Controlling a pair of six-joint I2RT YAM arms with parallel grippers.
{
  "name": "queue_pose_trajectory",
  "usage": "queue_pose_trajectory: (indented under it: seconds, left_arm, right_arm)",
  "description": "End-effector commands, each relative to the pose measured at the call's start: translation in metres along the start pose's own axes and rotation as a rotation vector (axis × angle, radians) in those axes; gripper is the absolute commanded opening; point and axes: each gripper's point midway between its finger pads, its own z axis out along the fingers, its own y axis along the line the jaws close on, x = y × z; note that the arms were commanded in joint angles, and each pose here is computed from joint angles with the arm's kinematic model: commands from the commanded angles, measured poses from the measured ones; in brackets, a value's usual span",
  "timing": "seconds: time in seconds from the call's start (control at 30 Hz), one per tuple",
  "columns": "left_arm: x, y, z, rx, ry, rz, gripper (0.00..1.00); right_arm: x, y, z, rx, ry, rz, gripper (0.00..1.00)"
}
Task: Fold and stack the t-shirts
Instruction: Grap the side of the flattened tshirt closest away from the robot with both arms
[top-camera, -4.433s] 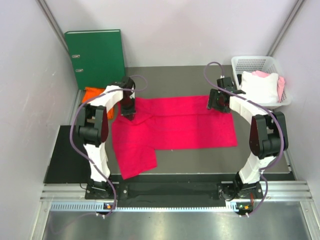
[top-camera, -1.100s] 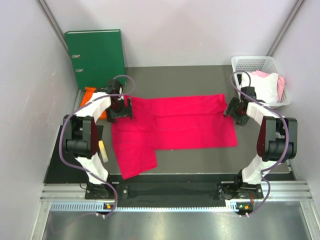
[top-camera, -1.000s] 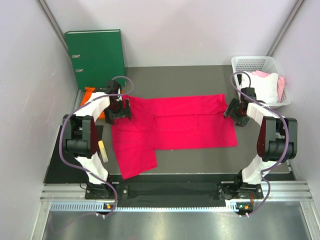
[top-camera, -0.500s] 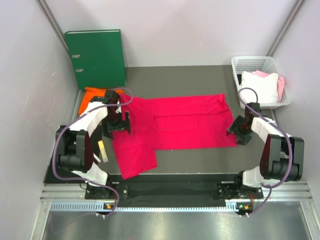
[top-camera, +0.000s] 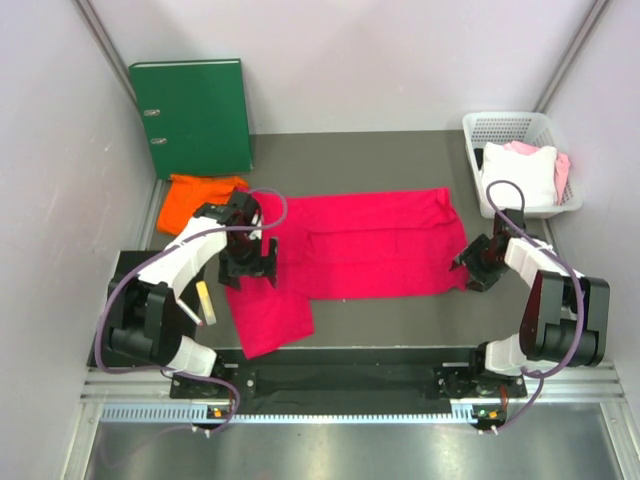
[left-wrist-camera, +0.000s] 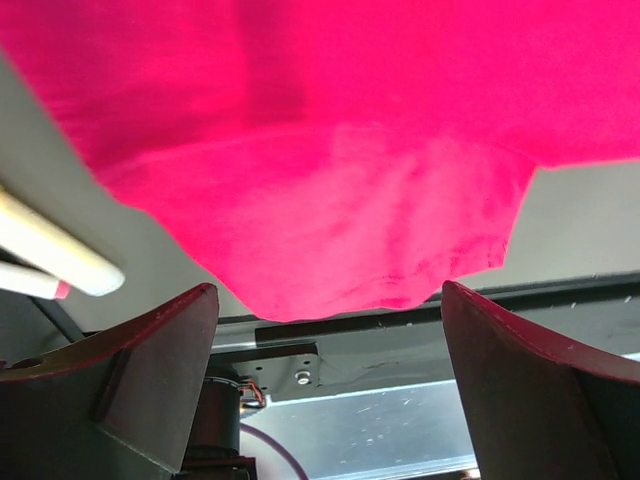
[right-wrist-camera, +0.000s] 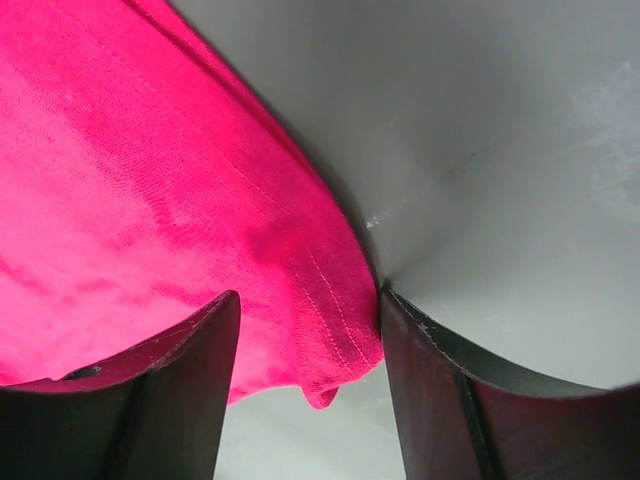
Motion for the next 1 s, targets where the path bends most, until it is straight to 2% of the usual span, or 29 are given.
queue_pose_trajectory:
  seconds: [0.0, 0.37, 0.7, 0.73, 0.77, 0.8, 0.83, 0.93, 0.97]
  left_arm:
    - [0.001, -0.019, -0.011, 0.025, -0.019, 0.097, 0.97]
    - [0.009, -0.039, -0.02, 0.027, 0.014, 0.186, 0.98]
    - [0.022, -0.053, -0.017, 0.034, 0.074, 0.264, 0.95]
    - [0.022, -0.054, -0.016, 0.033, 0.076, 0.268, 0.95]
    - [0.023, -0.056, -0.016, 0.043, 0.082, 0.272, 0.96]
    - [0.025, -0.057, -0.014, 0.051, 0.094, 0.277, 0.96]
    - [0.027, -0.057, -0.013, 0.053, 0.102, 0.277, 0.95]
    - [0.03, -0.06, -0.011, 0.063, 0.112, 0.282, 0.96]
    - [0.032, -0.06, -0.01, 0.054, 0.115, 0.286, 0.96]
  right_arm:
    - [0.023, -0.038, 0.007, 0.116, 0.067, 0.065, 0.58]
    - [0.015, -0.075, -0.012, 0.214, 0.042, 0.11, 0.56]
    - [0.021, -0.067, 0.015, 0.113, 0.054, 0.142, 0.54]
    - [0.022, -0.067, 0.018, 0.105, 0.054, 0.141, 0.51]
    - [0.021, -0.066, 0.02, 0.097, 0.05, 0.132, 0.44]
    - [0.018, -0.059, 0.024, 0.062, 0.047, 0.126, 0.34]
    - [0.018, -0.058, 0.026, 0.053, 0.052, 0.124, 0.16]
    - [0.012, -0.049, 0.031, 0.006, 0.048, 0.093, 0.01]
    - [0.009, -0.046, 0.031, -0.009, 0.043, 0.075, 0.0]
